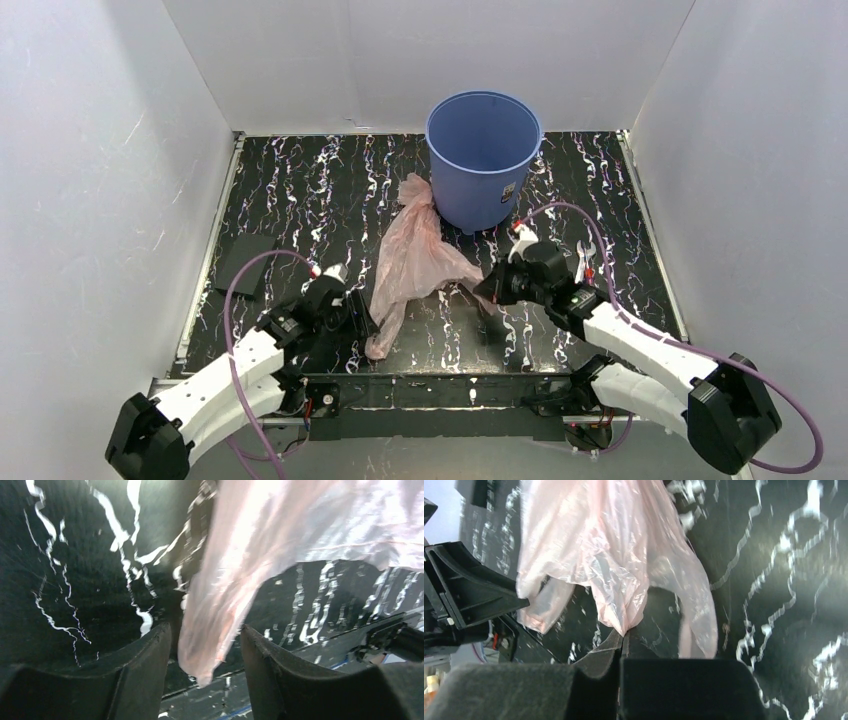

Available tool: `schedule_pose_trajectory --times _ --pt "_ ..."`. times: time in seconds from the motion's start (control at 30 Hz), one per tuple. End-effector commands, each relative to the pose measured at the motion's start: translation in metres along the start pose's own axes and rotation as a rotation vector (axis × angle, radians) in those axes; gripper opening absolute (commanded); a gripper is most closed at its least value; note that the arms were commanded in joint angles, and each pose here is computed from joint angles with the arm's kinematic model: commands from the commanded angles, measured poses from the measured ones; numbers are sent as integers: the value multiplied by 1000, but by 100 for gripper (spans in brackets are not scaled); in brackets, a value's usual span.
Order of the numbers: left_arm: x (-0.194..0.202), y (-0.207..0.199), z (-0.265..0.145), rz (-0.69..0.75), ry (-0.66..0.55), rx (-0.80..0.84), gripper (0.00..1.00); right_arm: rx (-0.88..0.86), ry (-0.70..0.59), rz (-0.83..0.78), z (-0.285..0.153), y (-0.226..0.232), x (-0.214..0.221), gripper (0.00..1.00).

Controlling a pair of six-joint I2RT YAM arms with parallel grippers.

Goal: Put the trash bags into the trash bin
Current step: Unfold the trash bag at the center of the board.

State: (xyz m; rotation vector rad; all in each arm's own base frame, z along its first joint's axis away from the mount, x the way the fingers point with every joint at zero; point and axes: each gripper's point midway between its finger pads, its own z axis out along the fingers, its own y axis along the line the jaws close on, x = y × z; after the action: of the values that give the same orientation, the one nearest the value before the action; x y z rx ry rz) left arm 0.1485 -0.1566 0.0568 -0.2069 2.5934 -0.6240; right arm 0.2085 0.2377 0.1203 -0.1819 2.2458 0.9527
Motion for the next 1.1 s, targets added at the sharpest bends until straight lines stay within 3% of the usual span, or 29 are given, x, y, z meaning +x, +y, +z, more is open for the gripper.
schedule_pose_trajectory --times 0.0,0.27,0.53,0.77,0.97,1.07 --pt "28 -1 17 -87 42 111 55 49 79 105 -9 -19 39 1" --pt "36 -22 20 -122 3 334 57 44 94 162 -13 -30 63 1" --pt "53 -33 14 -105 100 394 44 -37 115 232 -6 -18 69 1" --pt "56 -57 -2 -68 159 505 48 50 120 232 1 -28 60 1" --pt "44 -72 -16 -61 100 577 35 47 148 249 11 -28 56 1" --pt "38 -76 -21 -69 65 606 34 25 172 265 14 -24 58 1"
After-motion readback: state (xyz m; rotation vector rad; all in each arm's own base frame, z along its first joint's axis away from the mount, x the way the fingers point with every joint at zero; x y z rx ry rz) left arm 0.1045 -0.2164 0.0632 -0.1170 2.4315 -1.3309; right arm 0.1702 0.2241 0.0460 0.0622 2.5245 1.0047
